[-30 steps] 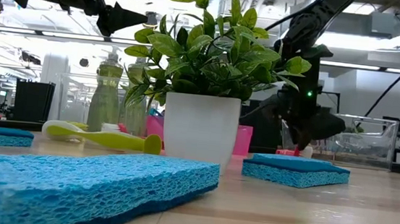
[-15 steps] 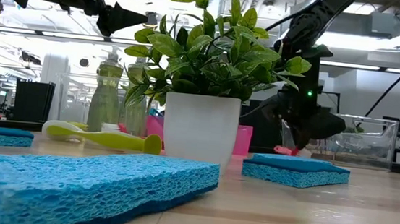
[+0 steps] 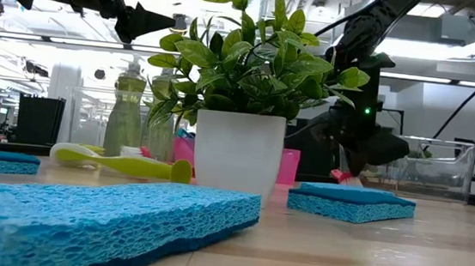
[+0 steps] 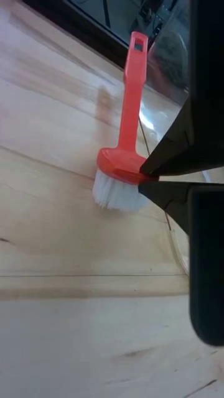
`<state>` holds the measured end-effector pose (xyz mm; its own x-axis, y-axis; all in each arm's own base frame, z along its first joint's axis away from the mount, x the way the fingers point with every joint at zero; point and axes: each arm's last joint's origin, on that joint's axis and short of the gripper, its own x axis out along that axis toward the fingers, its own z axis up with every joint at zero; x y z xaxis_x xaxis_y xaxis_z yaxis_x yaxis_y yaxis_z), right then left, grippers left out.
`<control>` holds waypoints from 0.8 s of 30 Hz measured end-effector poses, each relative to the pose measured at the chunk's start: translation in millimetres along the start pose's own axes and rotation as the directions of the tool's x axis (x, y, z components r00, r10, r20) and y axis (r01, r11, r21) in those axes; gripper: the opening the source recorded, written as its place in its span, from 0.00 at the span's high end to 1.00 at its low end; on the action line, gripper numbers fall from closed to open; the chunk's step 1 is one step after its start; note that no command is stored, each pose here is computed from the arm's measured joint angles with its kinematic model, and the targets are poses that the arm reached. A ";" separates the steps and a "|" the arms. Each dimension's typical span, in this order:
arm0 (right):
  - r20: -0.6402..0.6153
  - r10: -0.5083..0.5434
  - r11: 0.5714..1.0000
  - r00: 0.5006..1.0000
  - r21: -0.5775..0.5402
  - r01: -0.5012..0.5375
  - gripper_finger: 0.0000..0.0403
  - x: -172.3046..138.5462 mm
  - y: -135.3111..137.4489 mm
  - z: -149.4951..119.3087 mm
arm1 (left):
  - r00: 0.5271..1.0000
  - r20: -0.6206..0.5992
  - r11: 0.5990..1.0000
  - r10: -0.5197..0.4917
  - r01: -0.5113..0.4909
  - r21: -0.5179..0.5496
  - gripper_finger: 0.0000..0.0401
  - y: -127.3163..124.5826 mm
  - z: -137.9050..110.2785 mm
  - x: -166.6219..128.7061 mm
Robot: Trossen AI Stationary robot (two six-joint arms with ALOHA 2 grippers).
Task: Pick & Place Kitchen Sink Supplies
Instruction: Put the red dish brush into the red bin
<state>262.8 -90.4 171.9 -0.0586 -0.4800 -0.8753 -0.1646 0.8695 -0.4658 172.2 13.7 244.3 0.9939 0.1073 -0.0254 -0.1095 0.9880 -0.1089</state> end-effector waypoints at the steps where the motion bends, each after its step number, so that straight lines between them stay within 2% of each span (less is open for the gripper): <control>1: 0.000 0.001 1.000 1.000 0.000 -0.001 0.99 -0.7 -0.5 0.2 | 1.000 0.000 1.000 0.000 0.000 0.000 0.11 0.0 0.0 0.0; 11: 0.076 -0.030 0.999 0.997 -0.009 0.031 0.99 -26.8 -5.3 16.7 | 1.000 0.000 1.000 0.000 0.000 0.000 0.11 0.0 0.1 -0.1; 24: 0.107 -0.209 0.977 0.972 -0.012 0.212 1.00 -75.8 -18.5 32.8 | 1.000 0.000 1.000 0.000 0.000 0.000 0.11 0.0 0.0 0.0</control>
<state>302.5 -66.3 242.6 0.0825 -0.6362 -0.7671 -0.1851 0.7465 -0.6391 172.2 13.7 244.3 0.9939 0.1073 -0.0254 -0.1095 0.9880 -0.1089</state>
